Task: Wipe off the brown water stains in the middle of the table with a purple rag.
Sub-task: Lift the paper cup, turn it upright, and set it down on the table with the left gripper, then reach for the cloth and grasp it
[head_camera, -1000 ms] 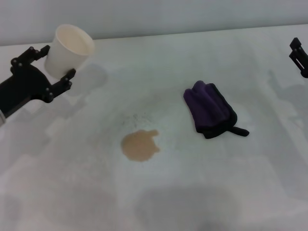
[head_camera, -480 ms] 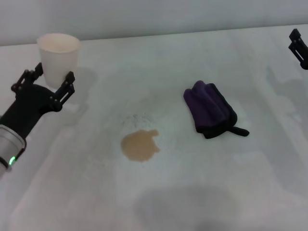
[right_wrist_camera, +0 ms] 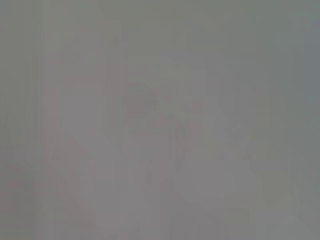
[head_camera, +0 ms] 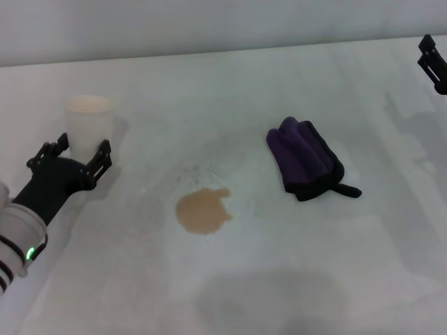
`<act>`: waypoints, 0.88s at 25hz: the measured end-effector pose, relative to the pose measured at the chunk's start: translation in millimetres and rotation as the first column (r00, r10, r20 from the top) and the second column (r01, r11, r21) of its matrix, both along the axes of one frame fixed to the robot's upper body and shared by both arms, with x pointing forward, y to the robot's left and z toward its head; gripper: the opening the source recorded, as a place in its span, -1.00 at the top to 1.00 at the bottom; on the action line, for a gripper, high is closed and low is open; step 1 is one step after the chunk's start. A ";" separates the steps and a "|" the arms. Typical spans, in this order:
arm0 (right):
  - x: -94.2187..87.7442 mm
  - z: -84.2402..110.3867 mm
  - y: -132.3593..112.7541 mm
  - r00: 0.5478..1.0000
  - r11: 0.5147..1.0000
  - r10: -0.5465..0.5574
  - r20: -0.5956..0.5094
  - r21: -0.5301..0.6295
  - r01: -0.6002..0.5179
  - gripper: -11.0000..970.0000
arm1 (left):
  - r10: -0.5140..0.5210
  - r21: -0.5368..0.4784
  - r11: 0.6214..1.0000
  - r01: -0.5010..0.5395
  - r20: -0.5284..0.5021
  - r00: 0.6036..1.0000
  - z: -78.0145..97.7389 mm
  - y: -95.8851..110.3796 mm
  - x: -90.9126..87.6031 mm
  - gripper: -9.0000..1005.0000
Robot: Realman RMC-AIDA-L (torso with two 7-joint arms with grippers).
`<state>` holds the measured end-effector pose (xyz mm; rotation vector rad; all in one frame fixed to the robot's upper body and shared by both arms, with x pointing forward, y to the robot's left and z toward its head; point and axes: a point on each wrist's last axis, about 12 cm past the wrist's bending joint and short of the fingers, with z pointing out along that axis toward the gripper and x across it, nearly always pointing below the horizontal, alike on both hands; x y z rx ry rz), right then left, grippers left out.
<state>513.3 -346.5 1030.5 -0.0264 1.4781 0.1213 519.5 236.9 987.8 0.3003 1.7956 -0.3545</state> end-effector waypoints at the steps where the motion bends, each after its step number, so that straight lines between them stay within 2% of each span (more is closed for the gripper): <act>1: 0.0 0.0 0.0 1.000 1.000 0.000 0.000 0.000 0.000 -0.79 | 0.002 0.001 1.000 -0.002 -0.004 1.000 -0.8 0.6 -0.9 -0.51; 22: -2.1 -5.5 4.4 0.999 0.999 0.009 -0.034 0.040 -0.008 -0.79 | 0.037 -0.001 0.999 -0.037 -0.067 0.997 -17.0 10.9 -28.2 -0.58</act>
